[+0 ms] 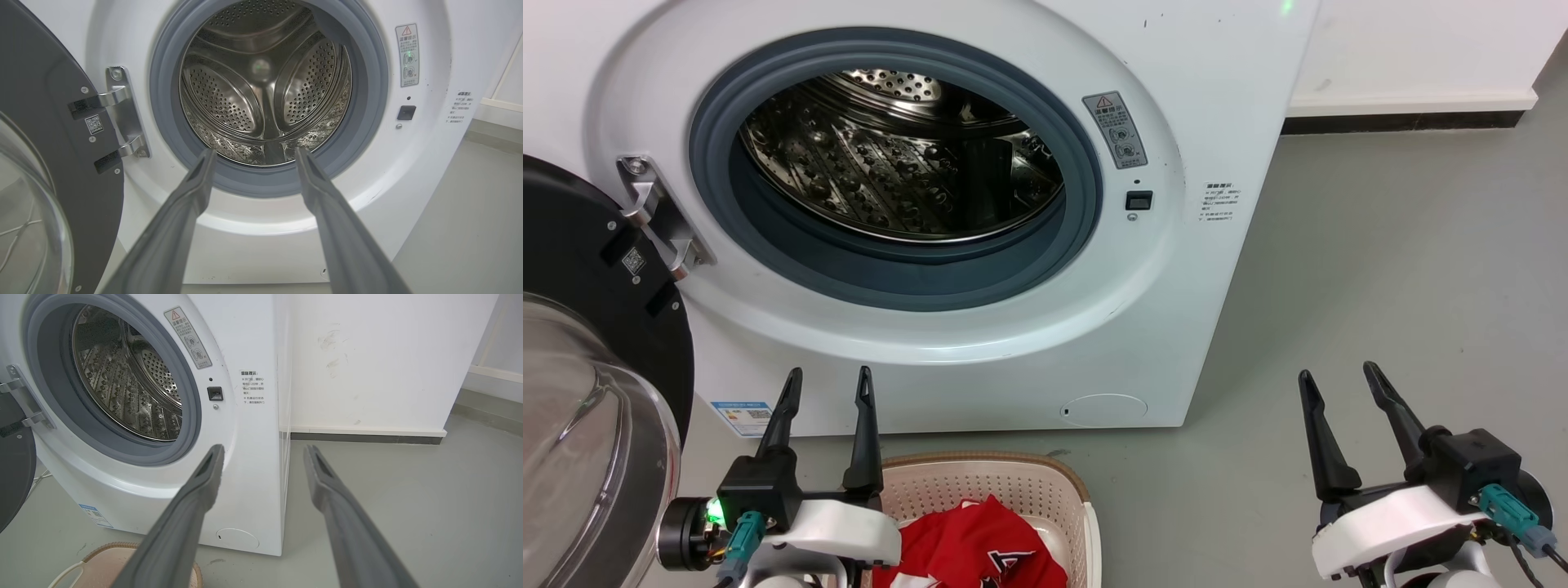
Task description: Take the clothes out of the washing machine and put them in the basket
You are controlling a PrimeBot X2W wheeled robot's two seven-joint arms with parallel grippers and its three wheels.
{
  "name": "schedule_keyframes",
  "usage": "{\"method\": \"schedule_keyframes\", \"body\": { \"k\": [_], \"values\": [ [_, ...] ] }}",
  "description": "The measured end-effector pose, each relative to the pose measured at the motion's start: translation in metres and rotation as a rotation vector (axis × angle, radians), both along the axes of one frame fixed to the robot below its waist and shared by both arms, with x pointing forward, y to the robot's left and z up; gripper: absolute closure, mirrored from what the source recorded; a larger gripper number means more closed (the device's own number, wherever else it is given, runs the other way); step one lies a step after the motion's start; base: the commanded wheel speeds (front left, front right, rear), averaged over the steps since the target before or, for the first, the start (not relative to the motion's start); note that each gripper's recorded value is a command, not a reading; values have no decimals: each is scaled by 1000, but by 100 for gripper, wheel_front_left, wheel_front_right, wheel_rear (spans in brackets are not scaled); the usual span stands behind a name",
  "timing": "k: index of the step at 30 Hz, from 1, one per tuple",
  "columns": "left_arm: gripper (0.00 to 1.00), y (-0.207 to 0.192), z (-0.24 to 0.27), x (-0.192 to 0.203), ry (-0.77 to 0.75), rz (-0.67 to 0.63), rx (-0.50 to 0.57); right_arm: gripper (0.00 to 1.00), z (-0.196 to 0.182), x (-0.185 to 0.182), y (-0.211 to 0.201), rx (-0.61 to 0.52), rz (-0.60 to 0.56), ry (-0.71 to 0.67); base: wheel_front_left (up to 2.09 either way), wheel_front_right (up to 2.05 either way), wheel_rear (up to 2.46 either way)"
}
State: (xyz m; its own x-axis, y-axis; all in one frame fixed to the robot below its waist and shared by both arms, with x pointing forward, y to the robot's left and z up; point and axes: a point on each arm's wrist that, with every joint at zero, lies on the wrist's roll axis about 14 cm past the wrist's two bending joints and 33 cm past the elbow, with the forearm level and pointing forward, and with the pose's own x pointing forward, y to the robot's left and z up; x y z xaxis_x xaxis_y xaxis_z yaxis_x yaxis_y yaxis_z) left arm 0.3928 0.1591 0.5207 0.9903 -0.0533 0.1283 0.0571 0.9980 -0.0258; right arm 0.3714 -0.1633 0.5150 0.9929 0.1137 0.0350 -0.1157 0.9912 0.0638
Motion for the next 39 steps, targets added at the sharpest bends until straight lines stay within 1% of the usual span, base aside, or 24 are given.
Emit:
{"method": "schedule_keyframes", "body": {
  "k": [20,21,24,26,27,28,39],
  "values": [
    [0,-4,-4,1,14,-12,1,0,-1,-3,-3,8,-9,0,0,0,0],
    [100,-4,-4,1,13,-11,-1,100,-1,-3,-3,9,-9,0,0,0,0],
    [100,-3,-18,-3,59,-7,-6,100,-12,-6,-3,12,-10,36,0,0,0],
    [100,0,-24,-4,87,5,-37,100,-14,-8,-2,46,-12,46,0,0,0],
    [100,2,-25,-4,97,11,-56,100,-15,-8,-3,67,-14,48,0,0,0],
    [100,5,-29,-4,120,20,-118,100,-16,-8,-5,130,-22,57,0,0,0],
    [100,14,-33,-5,162,45,-332,100,-20,-6,-11,338,-46,87,0,0,0]
  ]
}}
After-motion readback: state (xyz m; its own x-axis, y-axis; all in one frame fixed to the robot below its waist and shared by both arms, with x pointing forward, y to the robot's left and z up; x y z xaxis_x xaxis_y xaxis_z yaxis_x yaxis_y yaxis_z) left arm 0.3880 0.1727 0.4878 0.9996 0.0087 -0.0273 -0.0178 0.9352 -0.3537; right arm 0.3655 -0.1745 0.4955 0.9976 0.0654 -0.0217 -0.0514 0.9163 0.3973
